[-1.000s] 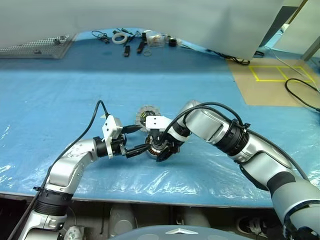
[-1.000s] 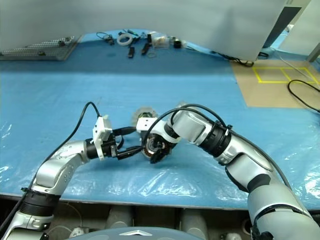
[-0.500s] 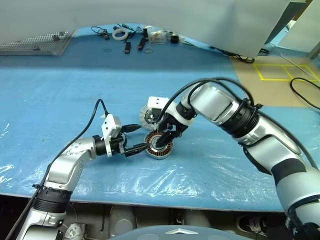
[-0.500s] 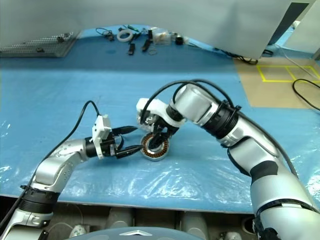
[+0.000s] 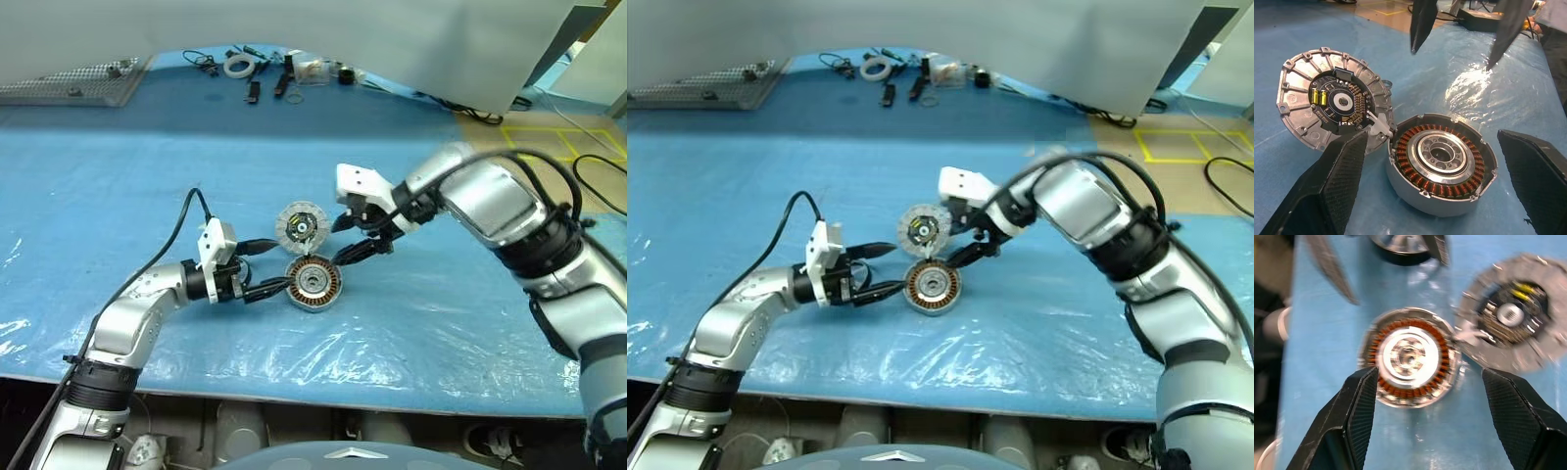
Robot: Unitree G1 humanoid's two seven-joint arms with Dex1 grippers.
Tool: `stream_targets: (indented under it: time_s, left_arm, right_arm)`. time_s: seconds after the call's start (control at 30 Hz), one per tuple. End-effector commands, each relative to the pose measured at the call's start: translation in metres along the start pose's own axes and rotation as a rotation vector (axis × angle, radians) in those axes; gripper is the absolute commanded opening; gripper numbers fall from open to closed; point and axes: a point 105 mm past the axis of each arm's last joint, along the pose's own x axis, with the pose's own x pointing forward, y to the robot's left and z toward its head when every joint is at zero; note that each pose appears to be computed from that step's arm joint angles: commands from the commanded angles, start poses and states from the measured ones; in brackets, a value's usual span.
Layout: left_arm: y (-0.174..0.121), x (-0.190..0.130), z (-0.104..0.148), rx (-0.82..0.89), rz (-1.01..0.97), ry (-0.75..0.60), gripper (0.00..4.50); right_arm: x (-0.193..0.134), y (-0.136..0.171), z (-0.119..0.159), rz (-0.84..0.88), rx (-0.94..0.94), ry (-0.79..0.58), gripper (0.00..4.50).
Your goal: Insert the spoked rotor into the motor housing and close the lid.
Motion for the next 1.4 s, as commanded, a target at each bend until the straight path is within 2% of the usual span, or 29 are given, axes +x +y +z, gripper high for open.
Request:
stream_targets:
  time_s: [0.03, 0.2, 0.27, 0.43, 0.57, 0.67, 0.87, 1.03, 1.4]
  left_arm:
    - [-0.003, -0.006, 0.011, 0.041, -0.002, -0.022, 4.5]
    - [0.0, -0.011, 0.016, 0.05, 0.015, -0.024, 4.5]
    - [0.002, -0.011, 0.017, 0.051, 0.018, -0.026, 4.5]
    - [0.003, -0.007, 0.019, 0.053, 0.012, -0.032, 4.5]
    - [0.004, -0.003, 0.018, 0.051, 0.015, -0.037, 4.5]
    - [0.004, -0.002, 0.019, 0.048, 0.012, -0.041, 4.5]
    - [0.004, -0.003, 0.017, 0.041, 0.013, -0.031, 4.5]
    - [0.002, -0.003, 0.016, 0.036, 0.015, -0.033, 4.5]
    - [0.001, -0.011, 0.015, 0.027, 0.017, -0.003, 4.5]
  right_arm:
    - [-0.025, -0.021, 0.015, -0.164, 0.125, -0.274, 3.58]
    - [-0.04, -0.034, 0.002, -0.357, 0.285, -0.508, 3.58]
    - [-0.038, -0.033, -0.01, -0.407, 0.353, -0.555, 3.58]
    - [-0.023, -0.028, -0.036, -0.532, 0.383, -0.562, 3.58]
    - [-0.017, -0.039, -0.058, -0.684, 0.43, -0.577, 3.58]
    - [-0.01, -0.04, -0.064, -0.736, 0.382, -0.556, 3.58]
    - [0.01, -0.043, -0.078, -0.752, 0.378, -0.522, 3.58]
    - [0.025, -0.045, -0.078, -0.741, 0.35, -0.512, 3.58]
    - [0.038, -0.05, -0.085, -0.747, 0.33, -0.468, 3.58]
